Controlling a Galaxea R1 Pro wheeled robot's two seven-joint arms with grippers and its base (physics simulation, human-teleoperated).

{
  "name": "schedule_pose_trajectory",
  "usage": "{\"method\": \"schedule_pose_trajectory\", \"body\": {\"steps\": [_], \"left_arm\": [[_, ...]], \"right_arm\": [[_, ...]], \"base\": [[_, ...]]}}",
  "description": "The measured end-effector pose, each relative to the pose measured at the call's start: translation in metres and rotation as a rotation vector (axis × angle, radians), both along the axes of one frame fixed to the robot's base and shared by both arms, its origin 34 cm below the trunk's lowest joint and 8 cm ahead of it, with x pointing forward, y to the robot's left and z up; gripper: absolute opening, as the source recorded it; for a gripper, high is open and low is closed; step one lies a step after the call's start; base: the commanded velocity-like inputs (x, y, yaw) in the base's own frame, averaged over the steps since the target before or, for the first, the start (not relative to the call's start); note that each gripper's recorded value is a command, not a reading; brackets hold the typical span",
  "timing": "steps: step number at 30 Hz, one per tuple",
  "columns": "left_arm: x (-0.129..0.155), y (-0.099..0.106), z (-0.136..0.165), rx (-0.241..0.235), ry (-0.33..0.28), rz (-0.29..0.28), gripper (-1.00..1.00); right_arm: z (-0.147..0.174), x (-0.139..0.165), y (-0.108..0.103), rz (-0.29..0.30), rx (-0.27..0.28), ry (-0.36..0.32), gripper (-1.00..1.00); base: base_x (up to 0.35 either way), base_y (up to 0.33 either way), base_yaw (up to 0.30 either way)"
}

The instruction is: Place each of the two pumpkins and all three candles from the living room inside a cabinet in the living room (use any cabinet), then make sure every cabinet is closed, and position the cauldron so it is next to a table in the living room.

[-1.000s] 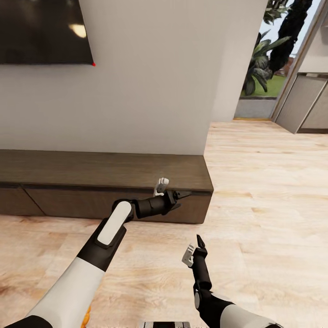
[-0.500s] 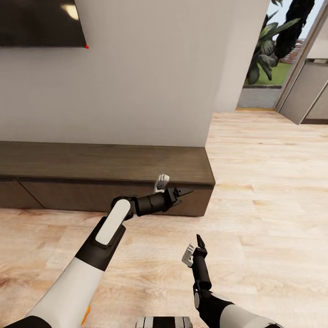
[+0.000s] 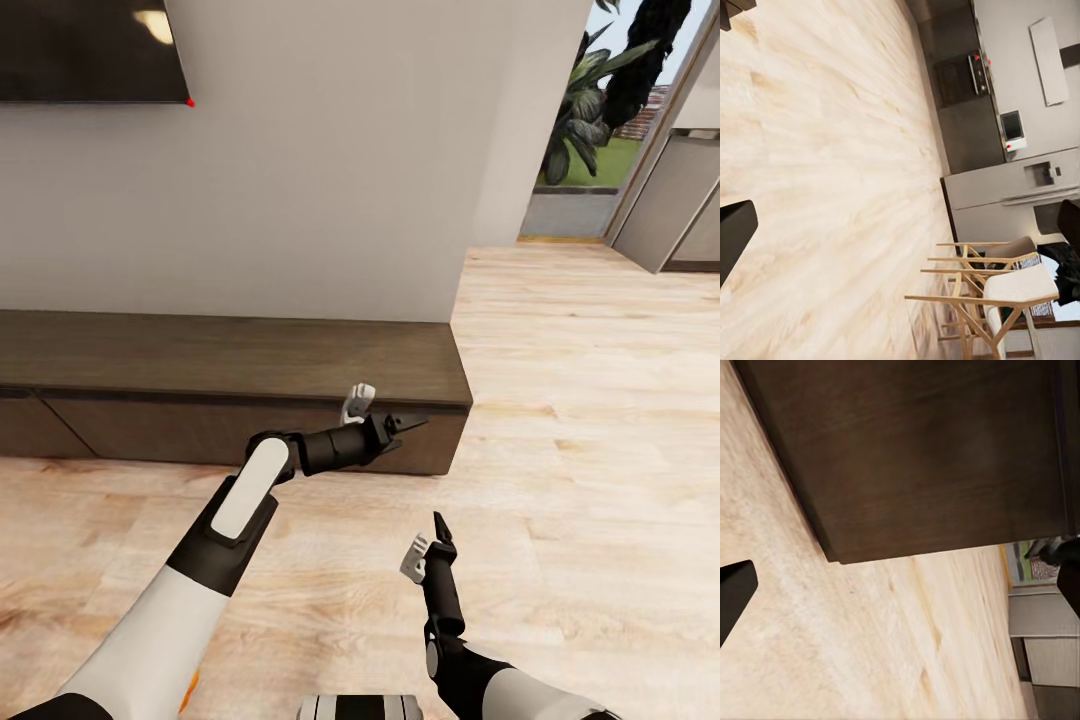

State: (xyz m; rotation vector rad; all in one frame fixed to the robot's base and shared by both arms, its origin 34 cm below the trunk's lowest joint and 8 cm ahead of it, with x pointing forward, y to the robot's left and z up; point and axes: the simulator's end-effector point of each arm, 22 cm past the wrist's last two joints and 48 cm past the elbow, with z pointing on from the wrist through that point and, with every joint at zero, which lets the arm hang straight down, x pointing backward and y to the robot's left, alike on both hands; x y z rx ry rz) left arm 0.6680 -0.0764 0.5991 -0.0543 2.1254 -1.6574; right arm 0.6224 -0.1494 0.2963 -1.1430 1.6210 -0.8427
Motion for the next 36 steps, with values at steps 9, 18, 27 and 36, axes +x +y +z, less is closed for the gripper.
{"method": "schedule_pose_trajectory", "body": {"steps": [9,18,27,36], "left_arm": [[0.000,0.000,0.001,-0.002,0.000,0.001,1.00],[-0.003,-0.004,0.009,-0.046,-0.001,-0.013,1.00],[-0.002,0.002,0.011,-0.059,-0.007,-0.006,1.00],[-0.005,0.005,0.022,-0.071,-0.038,-0.006,1.00]], "right_arm": [[0.004,0.001,-0.001,-0.003,-0.004,-0.021,1.00],[0.012,0.003,0.003,0.024,-0.024,-0.058,1.00],[0.016,0.008,0.005,0.031,-0.024,-0.072,1.00],[0.025,0.010,-0.002,0.006,-0.067,-0.110,1.00]], "base": [[0.246,0.009,0.000],[0.333,0.000,0.000],[0.085,0.000,0.000],[0.157,0.000,0.000]]}}
